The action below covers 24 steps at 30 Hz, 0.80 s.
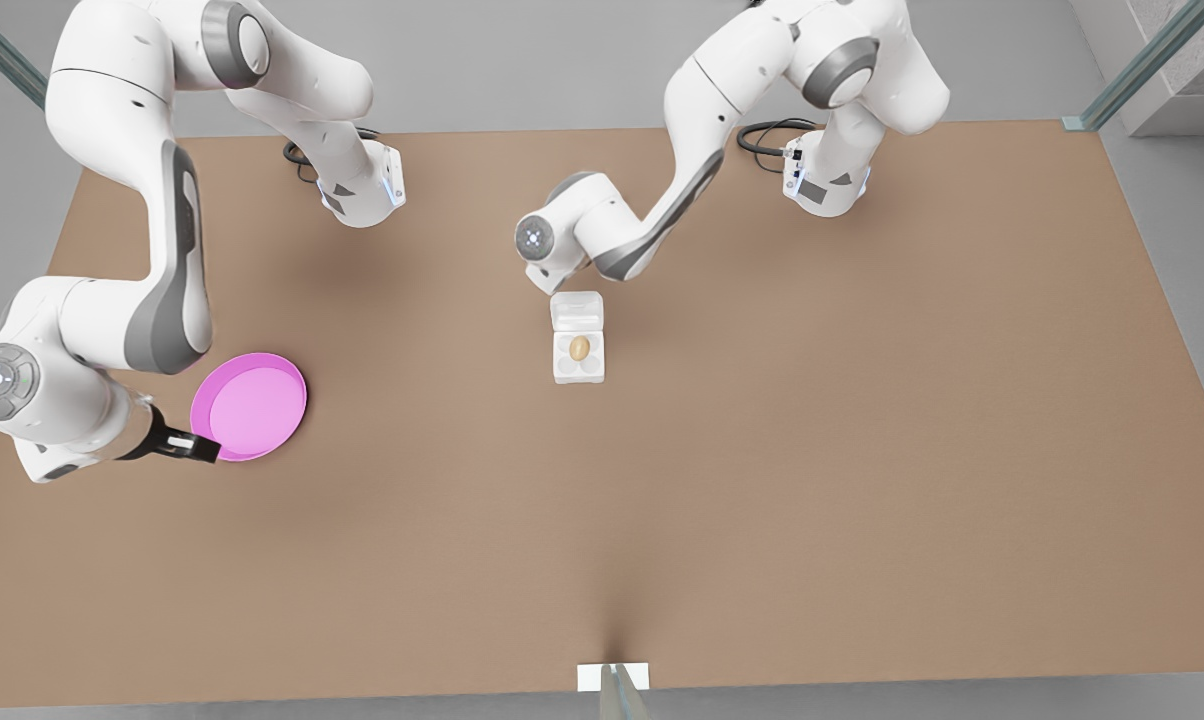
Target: Pack egg into the box and close the box lid
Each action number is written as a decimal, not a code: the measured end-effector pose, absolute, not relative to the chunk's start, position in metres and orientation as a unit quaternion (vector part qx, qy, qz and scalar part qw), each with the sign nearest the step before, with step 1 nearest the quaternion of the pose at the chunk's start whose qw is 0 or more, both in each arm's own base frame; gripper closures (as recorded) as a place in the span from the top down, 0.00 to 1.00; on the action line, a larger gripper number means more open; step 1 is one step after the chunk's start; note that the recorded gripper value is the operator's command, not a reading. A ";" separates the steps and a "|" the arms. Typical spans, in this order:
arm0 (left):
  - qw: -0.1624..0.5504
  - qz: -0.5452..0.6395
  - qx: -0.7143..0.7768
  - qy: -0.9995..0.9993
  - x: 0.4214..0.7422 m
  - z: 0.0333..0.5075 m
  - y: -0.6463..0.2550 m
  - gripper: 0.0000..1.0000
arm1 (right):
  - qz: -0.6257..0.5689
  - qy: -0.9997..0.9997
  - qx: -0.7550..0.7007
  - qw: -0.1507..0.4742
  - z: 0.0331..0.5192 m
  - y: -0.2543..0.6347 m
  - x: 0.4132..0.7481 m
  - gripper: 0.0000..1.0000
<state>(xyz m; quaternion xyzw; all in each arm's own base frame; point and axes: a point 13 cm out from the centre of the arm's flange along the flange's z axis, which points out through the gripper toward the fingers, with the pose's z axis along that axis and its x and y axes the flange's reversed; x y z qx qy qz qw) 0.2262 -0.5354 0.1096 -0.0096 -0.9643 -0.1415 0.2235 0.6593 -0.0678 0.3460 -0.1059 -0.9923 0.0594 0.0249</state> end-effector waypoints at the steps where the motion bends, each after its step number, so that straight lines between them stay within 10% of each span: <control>1: 0.217 -0.139 -0.003 -0.966 0.230 0.107 -0.537 0.21 | 0.057 -0.993 -0.103 0.025 0.346 -0.068 0.659 1.00; 24: 0.107 -0.095 0.087 -0.986 0.332 0.136 -0.550 0.21 | 0.022 -0.997 -0.065 0.029 0.348 -0.073 0.658 1.00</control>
